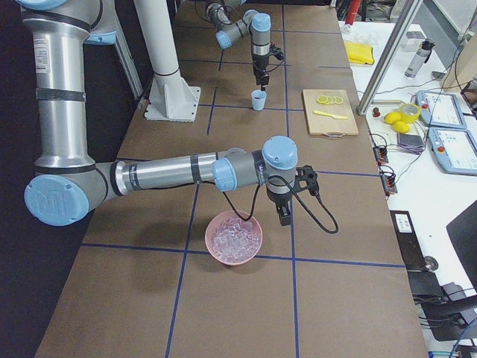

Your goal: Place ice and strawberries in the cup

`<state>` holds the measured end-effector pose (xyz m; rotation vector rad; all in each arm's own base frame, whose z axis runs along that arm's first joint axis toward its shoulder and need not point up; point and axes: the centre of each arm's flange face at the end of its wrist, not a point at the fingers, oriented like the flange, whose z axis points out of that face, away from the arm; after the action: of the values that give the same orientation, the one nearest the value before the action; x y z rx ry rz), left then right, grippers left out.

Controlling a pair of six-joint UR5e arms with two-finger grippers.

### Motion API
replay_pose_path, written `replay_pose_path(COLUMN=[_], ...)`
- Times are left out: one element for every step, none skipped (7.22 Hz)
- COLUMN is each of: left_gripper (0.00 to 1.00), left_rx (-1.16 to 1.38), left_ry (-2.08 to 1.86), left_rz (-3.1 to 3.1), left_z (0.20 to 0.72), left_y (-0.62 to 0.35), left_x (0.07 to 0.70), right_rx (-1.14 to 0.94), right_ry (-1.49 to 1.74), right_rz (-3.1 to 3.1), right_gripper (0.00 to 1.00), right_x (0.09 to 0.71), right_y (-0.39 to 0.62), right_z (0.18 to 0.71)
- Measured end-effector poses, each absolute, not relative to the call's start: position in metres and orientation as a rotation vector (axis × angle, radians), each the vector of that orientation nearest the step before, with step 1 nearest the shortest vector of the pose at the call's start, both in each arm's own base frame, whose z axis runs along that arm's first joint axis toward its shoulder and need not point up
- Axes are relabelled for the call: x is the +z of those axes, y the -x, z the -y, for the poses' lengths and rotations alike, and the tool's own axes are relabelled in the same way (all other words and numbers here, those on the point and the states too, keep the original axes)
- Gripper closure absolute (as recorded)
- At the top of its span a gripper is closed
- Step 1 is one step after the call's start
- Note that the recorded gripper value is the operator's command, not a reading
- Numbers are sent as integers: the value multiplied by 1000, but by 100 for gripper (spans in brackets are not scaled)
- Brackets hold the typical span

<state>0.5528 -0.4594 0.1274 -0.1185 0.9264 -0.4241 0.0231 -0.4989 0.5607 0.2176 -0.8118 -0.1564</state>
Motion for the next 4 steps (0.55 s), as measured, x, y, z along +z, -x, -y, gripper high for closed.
replay_pose_path(left_gripper=[0,0,0,0], left_rx=[-429,-426,-410,-386], left_ry=[108,88,70,64], left_rz=[-927,-925,-917,-908], left_z=[468,481,494,505], left_y=[-545,-533,-517,-498], left_x=[128,130,137,152], right_rx=[-155,-149,-137,-119], right_ry=[-213,-198,-175,-146], right_rz=[813,818,833,863], right_gripper=[0,0,0,0], right_x=[562,568,580,595], right_y=[-23,-23,-23,-27], right_z=[499,500,500,499])
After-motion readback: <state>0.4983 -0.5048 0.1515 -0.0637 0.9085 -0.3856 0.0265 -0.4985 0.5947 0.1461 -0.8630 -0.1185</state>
